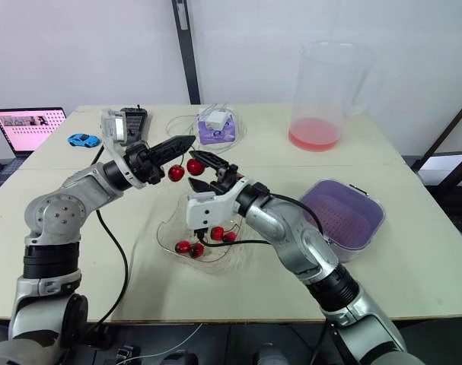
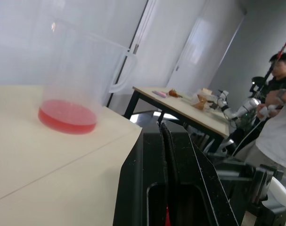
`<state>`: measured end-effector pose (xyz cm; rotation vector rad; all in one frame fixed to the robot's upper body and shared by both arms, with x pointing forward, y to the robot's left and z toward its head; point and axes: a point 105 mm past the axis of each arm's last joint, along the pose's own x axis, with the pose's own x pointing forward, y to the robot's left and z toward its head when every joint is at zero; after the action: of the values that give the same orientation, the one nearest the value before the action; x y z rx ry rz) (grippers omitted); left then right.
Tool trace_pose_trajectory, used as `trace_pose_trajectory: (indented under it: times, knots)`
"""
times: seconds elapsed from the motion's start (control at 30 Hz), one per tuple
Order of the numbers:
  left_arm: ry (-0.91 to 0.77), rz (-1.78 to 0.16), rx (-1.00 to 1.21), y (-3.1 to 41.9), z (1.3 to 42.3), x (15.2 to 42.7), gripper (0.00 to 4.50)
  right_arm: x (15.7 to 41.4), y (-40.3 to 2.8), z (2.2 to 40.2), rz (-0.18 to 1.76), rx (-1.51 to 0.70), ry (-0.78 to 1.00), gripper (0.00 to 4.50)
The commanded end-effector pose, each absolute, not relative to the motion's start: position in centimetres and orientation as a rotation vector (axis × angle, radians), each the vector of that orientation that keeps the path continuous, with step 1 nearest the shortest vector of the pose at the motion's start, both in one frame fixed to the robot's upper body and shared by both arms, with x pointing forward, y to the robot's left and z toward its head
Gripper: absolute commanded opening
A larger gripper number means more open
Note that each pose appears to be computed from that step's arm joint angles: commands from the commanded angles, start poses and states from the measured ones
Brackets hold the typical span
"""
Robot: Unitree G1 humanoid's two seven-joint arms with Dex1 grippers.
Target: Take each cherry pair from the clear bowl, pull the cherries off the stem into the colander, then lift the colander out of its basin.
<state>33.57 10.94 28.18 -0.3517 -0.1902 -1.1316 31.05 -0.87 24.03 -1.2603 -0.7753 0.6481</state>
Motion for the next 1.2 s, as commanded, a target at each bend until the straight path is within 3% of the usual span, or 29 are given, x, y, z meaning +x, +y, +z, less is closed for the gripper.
trace_pose_trajectory:
  times: [0.03,0.17,0.27,0.6,0.9,1.2]
  knots:
    - [-0.267,-1.139,-0.302,11.5,30.2,33.3,0.0,29.5,-1.9,25.9,0.674,-1.173,-0.795,3.62]
    - [-0.252,-1.179,-0.233,11.5,30.0,33.0,0.0,29.1,-3.8,26.6,0.726,-0.906,-0.633,3.62]
    - [-0.256,-1.253,-0.203,11.4,30.0,31.8,0.0,28.0,-4.8,27.2,0.885,-0.57,-0.444,3.62]
    - [-0.269,-1.4,-0.218,11.0,30.2,28.9,0.0,26.2,-4.8,25.3,1.19,-0.169,0.011,3.62]
    - [-0.249,-1.413,-0.268,10.5,29.3,28.1,0.0,27.7,-2.9,25.2,1.136,-0.014,0.011,3.62]
    - [-0.245,-1.407,-0.275,10.5,29.1,28.2,0.0,27.4,-1.8,25.7,1.151,0.059,-0.017,3.62]
